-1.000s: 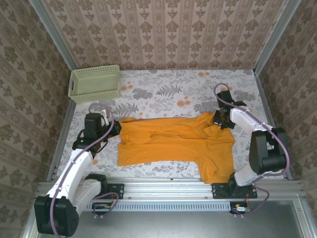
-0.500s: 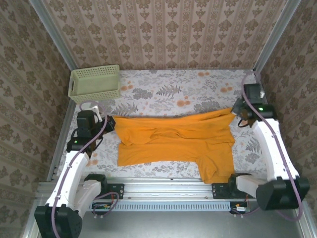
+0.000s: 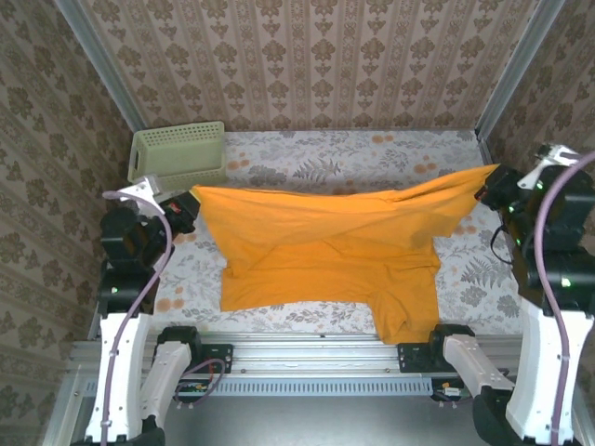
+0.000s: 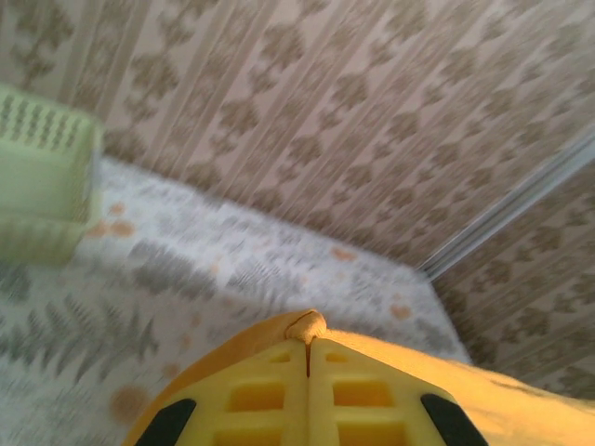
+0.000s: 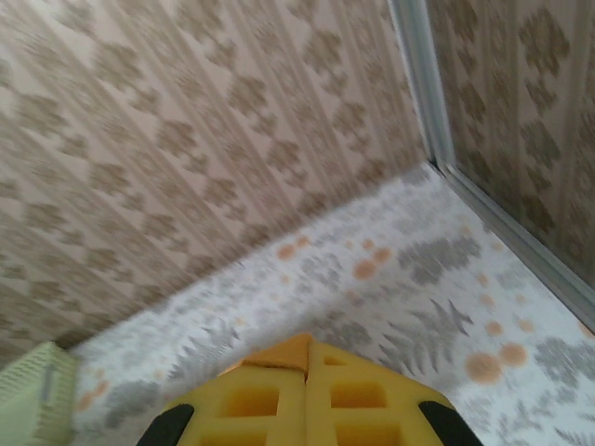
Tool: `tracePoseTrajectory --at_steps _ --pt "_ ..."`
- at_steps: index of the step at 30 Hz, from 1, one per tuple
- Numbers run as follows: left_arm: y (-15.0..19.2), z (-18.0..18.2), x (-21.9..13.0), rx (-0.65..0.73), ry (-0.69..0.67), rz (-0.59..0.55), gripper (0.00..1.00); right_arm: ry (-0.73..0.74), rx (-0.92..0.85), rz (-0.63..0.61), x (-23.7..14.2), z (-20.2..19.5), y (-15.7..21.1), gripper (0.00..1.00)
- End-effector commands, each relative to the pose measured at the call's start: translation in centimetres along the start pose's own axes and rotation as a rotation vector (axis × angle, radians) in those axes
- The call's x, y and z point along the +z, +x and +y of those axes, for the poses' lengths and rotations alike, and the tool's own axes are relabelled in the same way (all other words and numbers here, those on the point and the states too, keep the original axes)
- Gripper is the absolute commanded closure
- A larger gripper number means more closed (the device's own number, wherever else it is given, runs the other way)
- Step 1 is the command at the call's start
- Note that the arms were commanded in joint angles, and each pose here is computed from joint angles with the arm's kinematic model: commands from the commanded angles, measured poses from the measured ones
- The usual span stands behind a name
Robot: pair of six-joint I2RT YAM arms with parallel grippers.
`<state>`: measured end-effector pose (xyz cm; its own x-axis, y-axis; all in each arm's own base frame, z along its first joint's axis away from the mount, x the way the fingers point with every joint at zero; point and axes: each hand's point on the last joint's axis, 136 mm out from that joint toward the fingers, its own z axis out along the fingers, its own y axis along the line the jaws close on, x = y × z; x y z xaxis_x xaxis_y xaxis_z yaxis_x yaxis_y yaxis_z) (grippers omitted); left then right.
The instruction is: Fold the inside-out t-shirt
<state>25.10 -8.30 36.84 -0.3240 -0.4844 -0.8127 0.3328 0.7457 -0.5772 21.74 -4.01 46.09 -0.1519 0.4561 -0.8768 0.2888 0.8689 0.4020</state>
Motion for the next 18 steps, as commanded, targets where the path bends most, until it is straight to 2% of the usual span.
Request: tracePoseTrajectory --at_steps 1,6,11,14,18 --pt "-4.0 -5.3 -2.9 0.06 0.157 -0.127 1.0 -0.126 0.012 -0.132 -5.2 2.3 -3.4 1.0" --pt "-7.0 -10.1 -7.6 0.164 0.245 -0.242 1.0 -0.136 -0.004 -0.339 -13.0 2.5 -7.8 1.0" --pt "-8.5 -13.2 -11.8 0.247 0.28 -0.341 1.0 -0.107 0.002 -0.509 -18.4 1.8 -11.2 1.0" --pt "-9.0 -13.3 -12.3 0.251 0.26 -0.36 1.0 -0.093 0.008 -0.549 -18.9 1.7 -12.8 1.0" --pt "-9.1 -11.3 -9.4 0.227 0.199 -0.307 1.0 -0.093 -0.02 -0.471 -14.1 2.8 -13.3 1.0"
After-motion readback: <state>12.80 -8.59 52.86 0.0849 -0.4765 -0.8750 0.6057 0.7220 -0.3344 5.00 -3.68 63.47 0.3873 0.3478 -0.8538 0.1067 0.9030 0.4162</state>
